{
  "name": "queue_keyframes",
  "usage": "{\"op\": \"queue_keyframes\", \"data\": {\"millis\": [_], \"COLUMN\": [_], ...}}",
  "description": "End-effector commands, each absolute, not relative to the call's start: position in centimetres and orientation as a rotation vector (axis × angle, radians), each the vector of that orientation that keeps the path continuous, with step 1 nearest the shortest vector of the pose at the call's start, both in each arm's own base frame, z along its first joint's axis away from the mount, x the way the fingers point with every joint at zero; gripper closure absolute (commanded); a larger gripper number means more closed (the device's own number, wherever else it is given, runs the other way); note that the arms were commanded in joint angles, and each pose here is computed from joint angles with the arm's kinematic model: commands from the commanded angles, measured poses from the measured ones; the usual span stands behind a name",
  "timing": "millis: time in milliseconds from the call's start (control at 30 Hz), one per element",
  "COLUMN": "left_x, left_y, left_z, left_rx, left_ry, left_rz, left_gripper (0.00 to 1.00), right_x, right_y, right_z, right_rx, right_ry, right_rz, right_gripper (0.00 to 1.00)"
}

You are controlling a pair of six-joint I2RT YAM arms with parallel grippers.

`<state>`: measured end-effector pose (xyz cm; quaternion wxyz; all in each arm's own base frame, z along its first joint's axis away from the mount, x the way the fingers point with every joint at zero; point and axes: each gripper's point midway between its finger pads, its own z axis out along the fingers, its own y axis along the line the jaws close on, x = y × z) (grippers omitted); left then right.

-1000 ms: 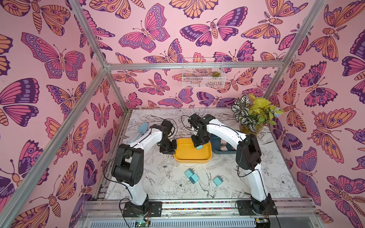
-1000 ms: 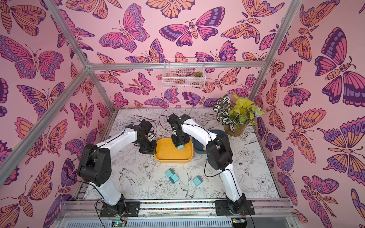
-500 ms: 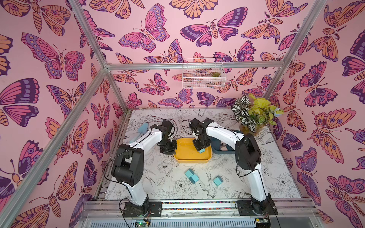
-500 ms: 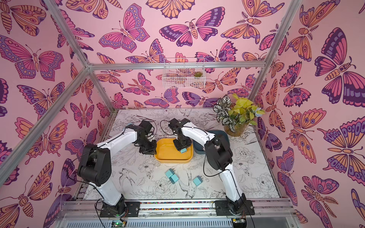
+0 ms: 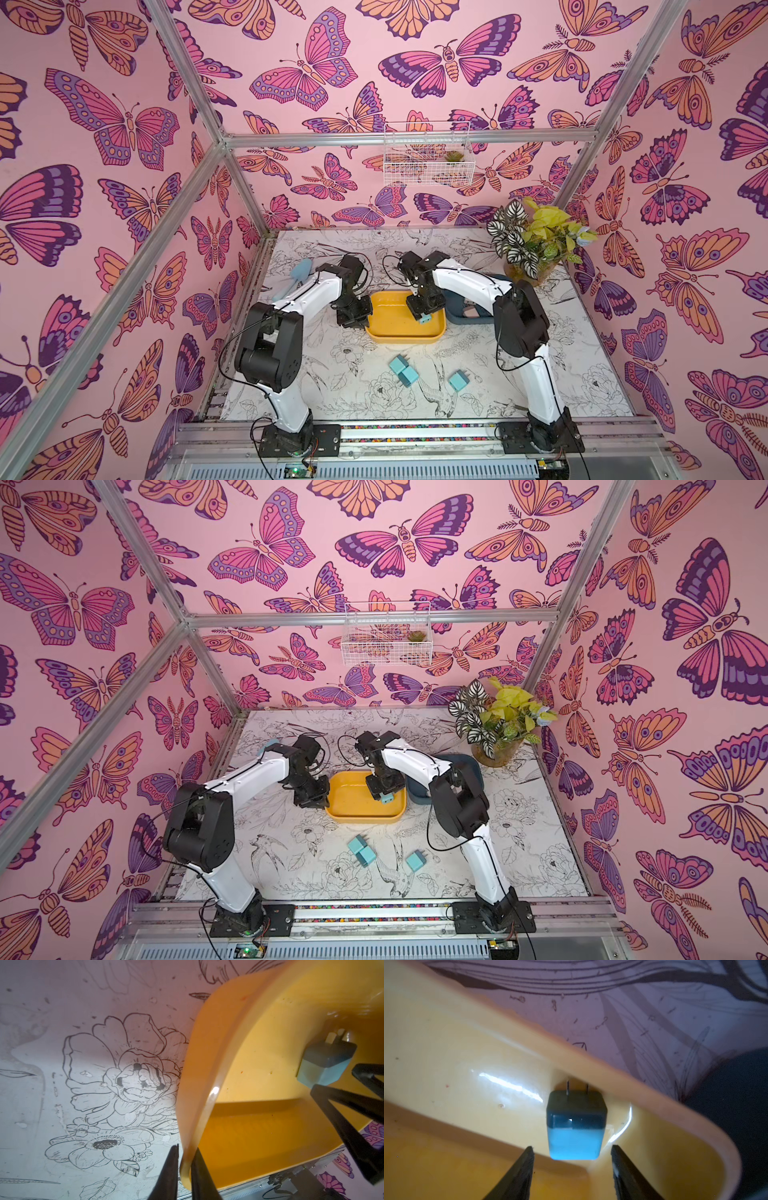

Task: Place the plugs by color into the storage box
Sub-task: Place the plug in the storage box.

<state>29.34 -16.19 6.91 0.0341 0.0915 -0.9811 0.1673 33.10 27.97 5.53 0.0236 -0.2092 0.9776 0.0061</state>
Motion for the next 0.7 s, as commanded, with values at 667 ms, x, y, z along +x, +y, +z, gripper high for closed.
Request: {"op": "queue_keyframes", "data": {"millis": [667], "left_x": [30.0], "left_y": [-16.5], "left_z": [7.3], "left_rx": [0.495], "left_ry": [-2.997], "left_rz": [0.563], "left_gripper": [0.52], "right_x": [15.7], "right_y": [16.5], "right_z": [9.4], "right_rx": [-0.137], "right_ry": [3.263], "right_rz": [0.137], "right_gripper": [0.18]}}
